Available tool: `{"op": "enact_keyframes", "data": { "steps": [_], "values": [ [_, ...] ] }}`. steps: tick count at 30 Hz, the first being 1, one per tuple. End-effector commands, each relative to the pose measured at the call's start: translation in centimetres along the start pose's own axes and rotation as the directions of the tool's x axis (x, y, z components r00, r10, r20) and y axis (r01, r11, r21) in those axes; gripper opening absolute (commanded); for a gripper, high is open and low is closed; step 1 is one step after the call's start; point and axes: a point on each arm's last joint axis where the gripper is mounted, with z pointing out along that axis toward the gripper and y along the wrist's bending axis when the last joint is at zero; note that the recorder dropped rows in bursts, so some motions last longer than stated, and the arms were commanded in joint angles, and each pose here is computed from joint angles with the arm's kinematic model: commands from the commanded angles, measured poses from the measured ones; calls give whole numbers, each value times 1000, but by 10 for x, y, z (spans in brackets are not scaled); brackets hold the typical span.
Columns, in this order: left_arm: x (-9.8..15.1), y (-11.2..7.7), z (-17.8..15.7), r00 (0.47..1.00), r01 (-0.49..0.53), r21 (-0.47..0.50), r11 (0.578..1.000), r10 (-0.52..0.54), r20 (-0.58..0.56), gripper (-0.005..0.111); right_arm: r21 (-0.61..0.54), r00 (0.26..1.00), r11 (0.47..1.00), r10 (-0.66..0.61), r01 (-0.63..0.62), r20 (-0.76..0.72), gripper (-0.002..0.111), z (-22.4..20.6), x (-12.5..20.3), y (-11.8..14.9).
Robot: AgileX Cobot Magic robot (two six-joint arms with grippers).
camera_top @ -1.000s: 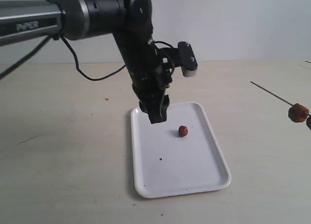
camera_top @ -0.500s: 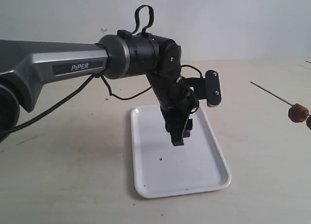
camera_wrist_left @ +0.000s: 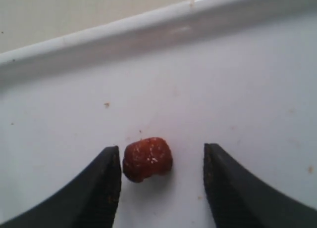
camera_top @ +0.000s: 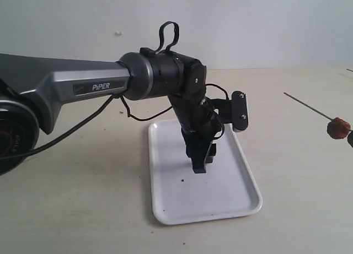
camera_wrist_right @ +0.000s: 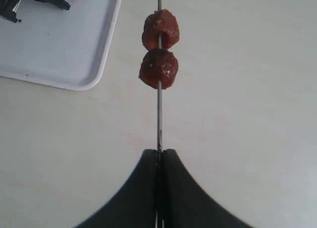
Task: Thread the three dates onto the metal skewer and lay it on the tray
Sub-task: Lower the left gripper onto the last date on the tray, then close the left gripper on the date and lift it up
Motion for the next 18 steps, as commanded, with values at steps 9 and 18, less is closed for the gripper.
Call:
{"op": "enact_keyframes", "data": {
  "steps": [9, 18],
  "values": [
    [1, -1, 9, 1000, 11, 3, 1000, -11, -3, 36, 2, 1000, 1000, -5, 5, 17, 0, -3, -1, -1],
    [-3, 3, 4, 1000, 5, -43, 999, -3, 29, 27, 4, 1000, 1000, -6, 6, 15, 0, -3, -1, -1]
  ]
}}
